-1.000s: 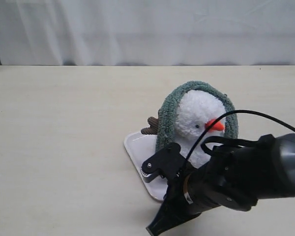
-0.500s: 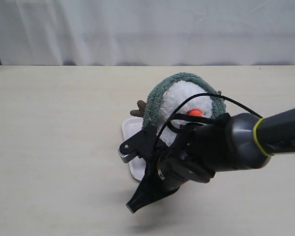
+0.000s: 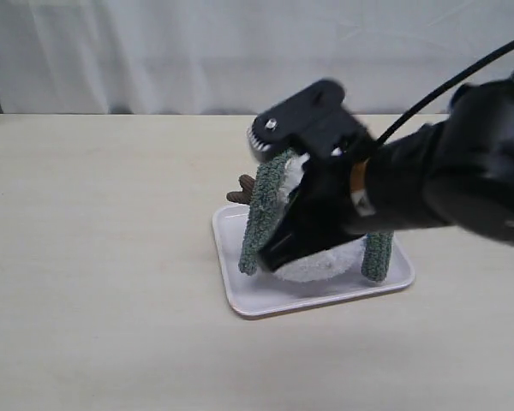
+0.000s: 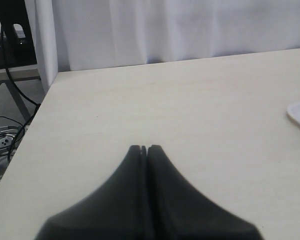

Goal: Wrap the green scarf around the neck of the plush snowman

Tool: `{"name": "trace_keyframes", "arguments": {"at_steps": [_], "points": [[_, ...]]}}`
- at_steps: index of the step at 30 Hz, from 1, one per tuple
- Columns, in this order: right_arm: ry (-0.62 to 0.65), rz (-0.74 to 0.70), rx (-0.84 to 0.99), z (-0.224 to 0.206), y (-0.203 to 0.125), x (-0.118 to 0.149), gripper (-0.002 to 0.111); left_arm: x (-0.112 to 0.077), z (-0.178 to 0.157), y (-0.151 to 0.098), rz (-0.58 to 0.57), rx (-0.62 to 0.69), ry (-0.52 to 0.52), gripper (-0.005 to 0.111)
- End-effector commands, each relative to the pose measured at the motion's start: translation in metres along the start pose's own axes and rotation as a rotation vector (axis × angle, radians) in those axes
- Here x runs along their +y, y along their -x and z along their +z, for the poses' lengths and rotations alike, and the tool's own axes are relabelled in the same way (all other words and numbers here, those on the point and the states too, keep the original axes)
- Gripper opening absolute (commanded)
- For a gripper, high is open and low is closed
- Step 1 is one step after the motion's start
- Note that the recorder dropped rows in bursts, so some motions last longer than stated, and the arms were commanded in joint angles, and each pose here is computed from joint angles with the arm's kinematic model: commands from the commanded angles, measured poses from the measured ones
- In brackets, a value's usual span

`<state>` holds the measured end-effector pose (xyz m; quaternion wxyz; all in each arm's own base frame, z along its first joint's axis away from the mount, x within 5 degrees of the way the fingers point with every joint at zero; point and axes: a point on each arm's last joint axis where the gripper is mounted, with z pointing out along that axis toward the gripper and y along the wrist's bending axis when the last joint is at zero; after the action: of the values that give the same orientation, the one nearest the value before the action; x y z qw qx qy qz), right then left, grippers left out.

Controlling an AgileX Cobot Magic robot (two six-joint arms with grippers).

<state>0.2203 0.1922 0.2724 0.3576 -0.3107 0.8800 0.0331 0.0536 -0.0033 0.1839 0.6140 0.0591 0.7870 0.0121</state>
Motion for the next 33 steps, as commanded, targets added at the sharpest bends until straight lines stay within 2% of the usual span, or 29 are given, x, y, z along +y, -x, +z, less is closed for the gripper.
{"name": "trace_keyframes", "arguments": {"at_steps": [1, 4, 5, 6, 7, 10, 11, 12, 14, 15, 20, 25, 33], "points": [[-0.17, 0.159, -0.055, -0.039, 0.019, -0.052, 0.004, 0.0, 0.0, 0.0, -0.005, -0.011, 0.004, 0.0], [-0.23, 0.213, 0.011, -0.05, 0.025, -0.086, 0.004, 0.0, 0.0, 0.0, -0.005, -0.011, 0.004, 0.0], [-0.197, 0.242, 0.062, -0.051, 0.025, -0.106, 0.004, 0.0, 0.0, 0.0, -0.005, -0.011, 0.004, 0.0], [-0.154, 0.265, 0.076, -0.05, 0.024, -0.112, 0.004, 0.0, 0.0, 0.0, -0.005, -0.011, 0.004, 0.0], [-0.059, 0.287, 0.09, -0.045, 0.019, -0.126, 0.004, 0.0, 0.0, 0.0, -0.007, -0.011, 0.004, 0.0], [0.107, 0.297, 0.087, -0.029, 0.01, -0.145, 0.005, 0.0, 0.0, 0.0, -0.007, -0.011, 0.004, 0.0], [0.157, 0.29, 0.081, -0.017, 0.008, -0.15, 0.011, 0.0, 0.0, 0.0, -0.007, -0.011, 0.004, 0.0], [0.173, 0.28, 0.088, -0.011, 0.007, -0.15, 0.016, 0.0, 0.0, 0.0, -0.007, -0.011, 0.004, 0.0], [0.184, 0.275, 0.133, 0.014, 0.002, -0.153, 0.037, 0.0, 0.0, 0.0, -0.007, -0.011, 0.004, 0.0], [0.175, 0.276, 0.135, 0.021, 0.001, -0.155, 0.04, 0.0, 0.0, 0.0, -0.007, -0.011, 0.004, 0.0], [0.133, 0.285, 0.123, 0.044, -0.001, -0.162, 0.039, 0.0, 0.0, 0.0, -0.007, -0.011, 0.004, 0.0], [0.109, 0.296, 0.092, 0.048, 0.001, -0.165, 0.039, 0.0, 0.0, 0.0, -0.007, -0.011, 0.004, 0.0], [0.142, 0.283, 0.119, 0.063, -0.004, -0.164, 0.025, 0.0, 0.0, 0.0, -0.007, -0.011, 0.004, 0.0]]}}
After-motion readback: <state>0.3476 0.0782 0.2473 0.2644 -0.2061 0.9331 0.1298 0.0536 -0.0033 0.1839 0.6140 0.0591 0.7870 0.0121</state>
